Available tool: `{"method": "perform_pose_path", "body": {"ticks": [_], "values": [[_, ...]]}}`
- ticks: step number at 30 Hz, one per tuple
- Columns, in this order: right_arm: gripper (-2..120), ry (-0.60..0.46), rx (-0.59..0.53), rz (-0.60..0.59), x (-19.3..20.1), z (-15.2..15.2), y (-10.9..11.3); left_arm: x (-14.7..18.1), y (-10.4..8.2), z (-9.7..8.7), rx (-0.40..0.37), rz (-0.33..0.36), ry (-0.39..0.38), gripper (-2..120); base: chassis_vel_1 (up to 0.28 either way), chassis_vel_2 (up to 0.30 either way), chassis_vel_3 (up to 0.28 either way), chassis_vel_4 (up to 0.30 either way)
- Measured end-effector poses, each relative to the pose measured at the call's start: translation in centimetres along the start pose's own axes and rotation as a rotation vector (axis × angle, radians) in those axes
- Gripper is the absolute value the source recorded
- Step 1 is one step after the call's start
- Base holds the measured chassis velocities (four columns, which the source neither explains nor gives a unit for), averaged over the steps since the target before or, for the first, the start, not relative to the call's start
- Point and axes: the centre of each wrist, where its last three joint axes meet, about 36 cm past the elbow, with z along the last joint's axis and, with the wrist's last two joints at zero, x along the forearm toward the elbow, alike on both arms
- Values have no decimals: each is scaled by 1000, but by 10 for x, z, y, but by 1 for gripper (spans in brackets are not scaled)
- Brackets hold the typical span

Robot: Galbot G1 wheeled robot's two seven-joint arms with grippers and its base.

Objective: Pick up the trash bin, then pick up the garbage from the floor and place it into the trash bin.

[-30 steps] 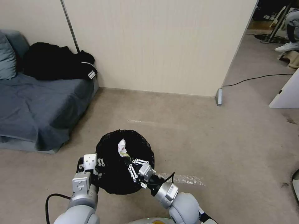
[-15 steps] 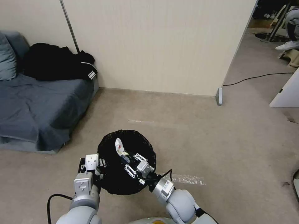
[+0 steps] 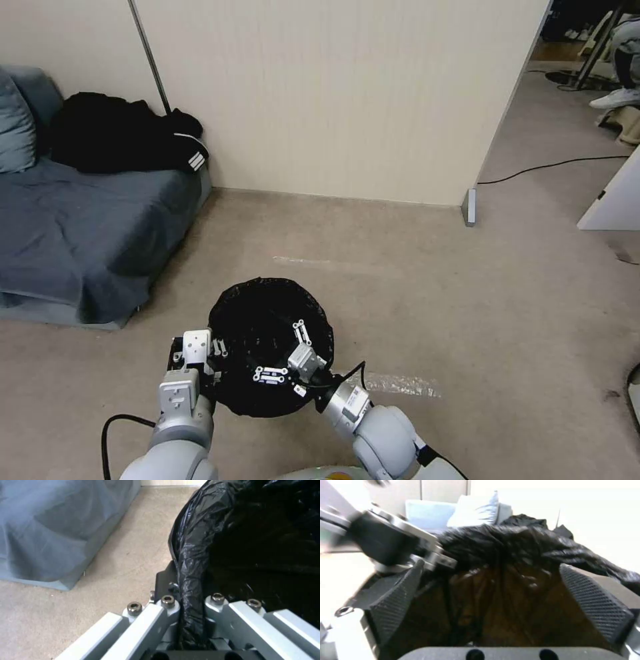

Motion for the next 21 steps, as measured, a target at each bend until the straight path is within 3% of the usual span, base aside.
{"method": "perform_pose_path", "body": {"ticks": [6, 10, 16, 21], "values": [[100, -30, 10, 0, 2, -16, -3, -3, 2, 2, -8, -6, 2, 1, 0, 0, 0, 0], [100, -82, 47, 58, 7, -42, -19, -7, 4, 4, -15, -1, -3, 1, 0, 0, 0, 0], [100, -183, 128, 247, 19, -96, -53, -11, 7, 8, -17, 11, -8, 1, 0, 0, 0, 0], [100, -208, 164, 383, 43, -123, -66, -13, 10, 9, -18, 8, -10, 1, 0, 0, 0, 0]]}}
